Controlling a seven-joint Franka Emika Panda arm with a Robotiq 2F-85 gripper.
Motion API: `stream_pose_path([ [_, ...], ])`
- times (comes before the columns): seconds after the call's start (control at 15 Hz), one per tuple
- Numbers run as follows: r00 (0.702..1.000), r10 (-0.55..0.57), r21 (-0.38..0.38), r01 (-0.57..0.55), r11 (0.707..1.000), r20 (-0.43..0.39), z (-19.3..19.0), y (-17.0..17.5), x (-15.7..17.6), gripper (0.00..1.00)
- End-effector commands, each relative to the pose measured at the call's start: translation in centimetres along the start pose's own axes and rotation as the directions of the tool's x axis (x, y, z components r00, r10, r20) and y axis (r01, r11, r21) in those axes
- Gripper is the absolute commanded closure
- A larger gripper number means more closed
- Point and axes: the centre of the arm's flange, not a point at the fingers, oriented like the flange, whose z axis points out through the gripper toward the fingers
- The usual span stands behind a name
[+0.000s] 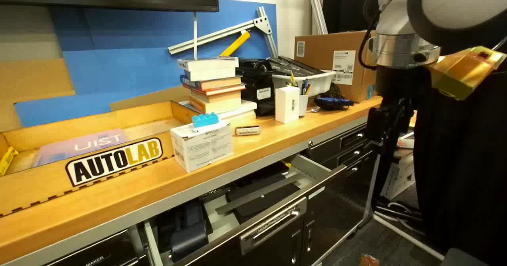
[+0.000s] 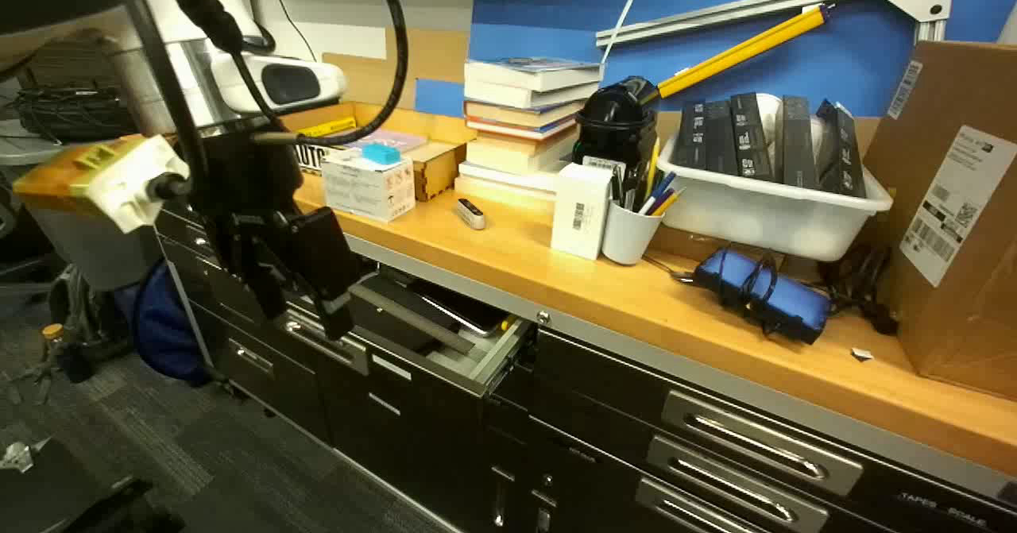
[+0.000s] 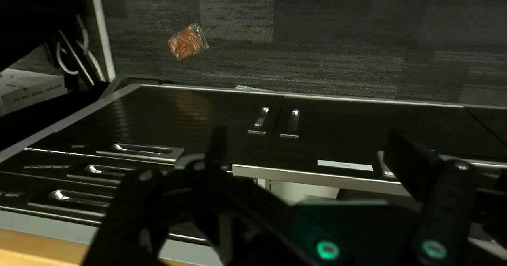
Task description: Pick up the blue object from the counter and put it in the open drawer and close it
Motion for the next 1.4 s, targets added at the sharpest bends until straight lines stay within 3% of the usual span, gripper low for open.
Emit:
stream_pose_path([
  [0.0, 1.000, 0.000, 0.000, 0.000, 1.000, 0.000, 0.0, 0.0, 0.0, 0.00],
  [0.4, 1.000, 0.005, -0.003, -0.005, 1.000, -0.007, -0.1, -0.4, 0.5, 0.00],
  [0.67, 0.989, 0.001, 0.131, 0.019, 0.991, -0.151, -3.6, -6.6, 6.4, 0.00],
  [1.0, 0.945, -0.006, 0.231, 0.086, 0.969, -0.327, -9.0, -14.7, 12.4, 0.00],
  [1.33, 0.856, 0.123, 0.299, 0.039, 0.953, -0.502, -10.6, -19.1, 18.1, 0.00],
])
